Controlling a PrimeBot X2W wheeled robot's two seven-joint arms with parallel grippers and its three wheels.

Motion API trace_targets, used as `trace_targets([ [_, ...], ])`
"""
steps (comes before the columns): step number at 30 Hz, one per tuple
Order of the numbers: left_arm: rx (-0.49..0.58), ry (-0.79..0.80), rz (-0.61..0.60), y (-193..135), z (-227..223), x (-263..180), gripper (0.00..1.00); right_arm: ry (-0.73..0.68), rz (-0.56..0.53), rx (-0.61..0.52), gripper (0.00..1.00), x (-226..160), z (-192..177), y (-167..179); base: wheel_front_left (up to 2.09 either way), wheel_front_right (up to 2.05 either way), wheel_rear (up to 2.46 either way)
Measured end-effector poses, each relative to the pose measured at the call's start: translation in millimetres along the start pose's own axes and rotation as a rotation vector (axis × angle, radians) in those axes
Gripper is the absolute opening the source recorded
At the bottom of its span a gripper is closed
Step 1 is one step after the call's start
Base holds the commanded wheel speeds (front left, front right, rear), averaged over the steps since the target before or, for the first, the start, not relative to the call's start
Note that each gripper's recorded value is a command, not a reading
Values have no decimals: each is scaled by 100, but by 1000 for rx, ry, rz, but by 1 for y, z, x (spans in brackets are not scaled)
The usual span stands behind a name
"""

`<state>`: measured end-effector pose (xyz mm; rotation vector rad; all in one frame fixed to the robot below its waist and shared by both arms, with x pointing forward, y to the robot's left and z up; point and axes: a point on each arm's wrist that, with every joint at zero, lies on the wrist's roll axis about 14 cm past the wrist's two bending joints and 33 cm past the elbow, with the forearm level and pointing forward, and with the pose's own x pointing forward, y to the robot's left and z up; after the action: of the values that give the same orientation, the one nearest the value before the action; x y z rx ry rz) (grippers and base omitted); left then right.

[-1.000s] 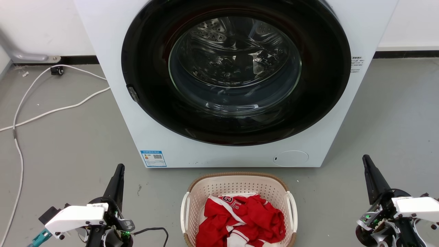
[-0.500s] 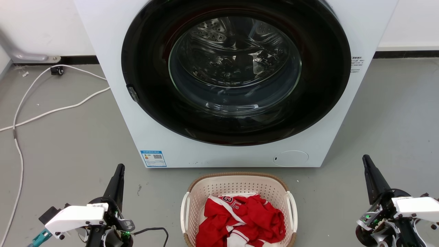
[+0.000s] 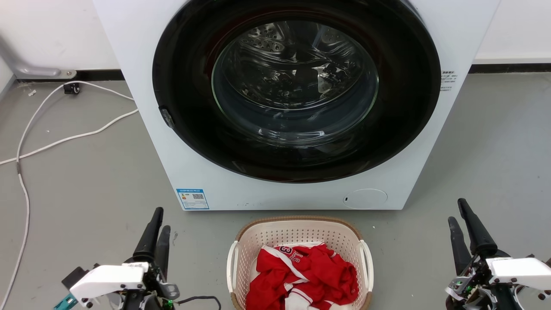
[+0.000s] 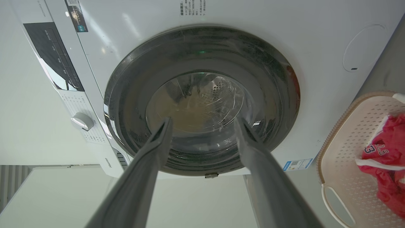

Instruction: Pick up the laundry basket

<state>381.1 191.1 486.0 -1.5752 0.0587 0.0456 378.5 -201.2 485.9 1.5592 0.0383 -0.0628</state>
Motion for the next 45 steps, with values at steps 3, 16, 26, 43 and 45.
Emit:
trace_targets([
  [3,16,9,-6,-2,-5,2,100,-10,2,-26,100,0,1,1,0,0,0],
  [16,265,8,-55,-20,-13,9,100,-33,29,-327,100,2,4,13,0,0,0],
  [26,536,53,-72,-24,-34,14,100,-40,40,-582,100,3,3,17,0,0,0],
  [43,911,97,-99,-24,-58,21,100,-37,44,-942,100,3,1,18,0,0,0],
  [45,944,97,-105,-25,-60,22,100,-36,46,-976,100,3,1,18,0,0,0],
])
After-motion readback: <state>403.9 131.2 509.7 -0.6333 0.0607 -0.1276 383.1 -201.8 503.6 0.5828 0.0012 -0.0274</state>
